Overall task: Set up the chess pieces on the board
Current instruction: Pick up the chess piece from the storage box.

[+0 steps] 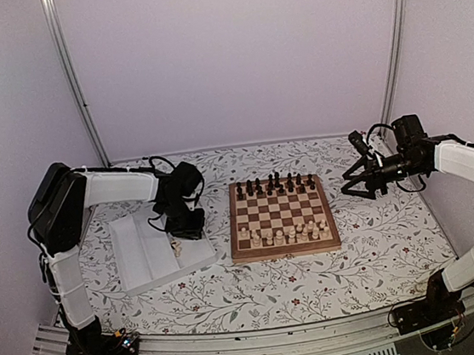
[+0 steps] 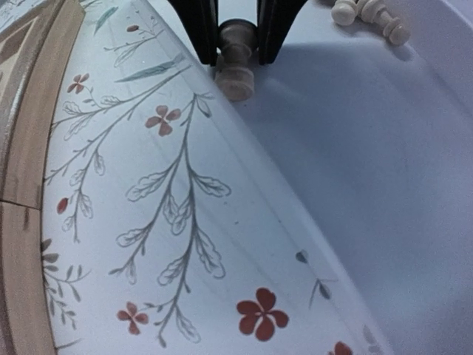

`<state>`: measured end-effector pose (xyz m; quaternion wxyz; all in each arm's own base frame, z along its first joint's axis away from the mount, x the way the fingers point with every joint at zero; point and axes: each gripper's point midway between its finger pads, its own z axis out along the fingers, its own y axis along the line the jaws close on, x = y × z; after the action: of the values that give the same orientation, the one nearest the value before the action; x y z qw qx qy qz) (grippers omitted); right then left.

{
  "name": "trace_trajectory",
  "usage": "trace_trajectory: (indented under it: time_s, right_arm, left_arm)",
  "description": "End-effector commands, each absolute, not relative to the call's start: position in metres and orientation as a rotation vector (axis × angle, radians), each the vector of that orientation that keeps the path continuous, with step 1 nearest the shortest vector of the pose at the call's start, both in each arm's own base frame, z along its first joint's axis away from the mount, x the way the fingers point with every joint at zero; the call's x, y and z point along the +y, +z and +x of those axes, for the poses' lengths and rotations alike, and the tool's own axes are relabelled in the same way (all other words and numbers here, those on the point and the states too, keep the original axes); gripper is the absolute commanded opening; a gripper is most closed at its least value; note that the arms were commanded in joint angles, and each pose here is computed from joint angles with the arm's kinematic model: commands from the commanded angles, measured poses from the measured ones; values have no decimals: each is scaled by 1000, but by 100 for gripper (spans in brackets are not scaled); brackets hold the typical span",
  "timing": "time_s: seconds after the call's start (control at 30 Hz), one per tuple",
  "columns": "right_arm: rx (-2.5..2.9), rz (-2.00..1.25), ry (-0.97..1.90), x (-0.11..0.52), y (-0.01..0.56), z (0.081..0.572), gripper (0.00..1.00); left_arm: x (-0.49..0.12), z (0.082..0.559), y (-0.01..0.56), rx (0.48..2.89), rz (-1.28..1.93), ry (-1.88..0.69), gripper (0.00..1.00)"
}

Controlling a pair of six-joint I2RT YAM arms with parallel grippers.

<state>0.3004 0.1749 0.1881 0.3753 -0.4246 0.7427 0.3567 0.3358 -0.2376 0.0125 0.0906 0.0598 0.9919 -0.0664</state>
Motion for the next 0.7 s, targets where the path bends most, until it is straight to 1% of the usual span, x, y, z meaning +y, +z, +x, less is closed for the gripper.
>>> trace_trajectory:
  time_s: [0.0, 0.13, 0.23, 0.43, 0.6, 0.67]
  right_arm:
    - [1897, -1126, 900, 183, 192, 299, 70]
    - [1861, -1209, 858, 200, 211, 300, 70]
    - [1800, -1259, 878, 221, 239, 303, 69]
    - [1737, -1385, 996, 283, 259, 301, 69]
    - [1707, -1431, 1169, 323, 264, 302, 68]
    - [1737, -1443, 1191, 335, 256, 307, 65]
  left_arm:
    - [-230, 323, 9, 3000, 213, -186, 11]
    - [-222, 319, 34, 2948, 254, -179, 9]
    - [-224, 324, 60, 2847, 317, -214, 9]
    - [-264, 336, 137, 2463, 536, -538, 7]
    - [-309, 314, 187, 2113, 818, -841, 9]
    - [-318, 307, 200, 2007, 905, -880, 9]
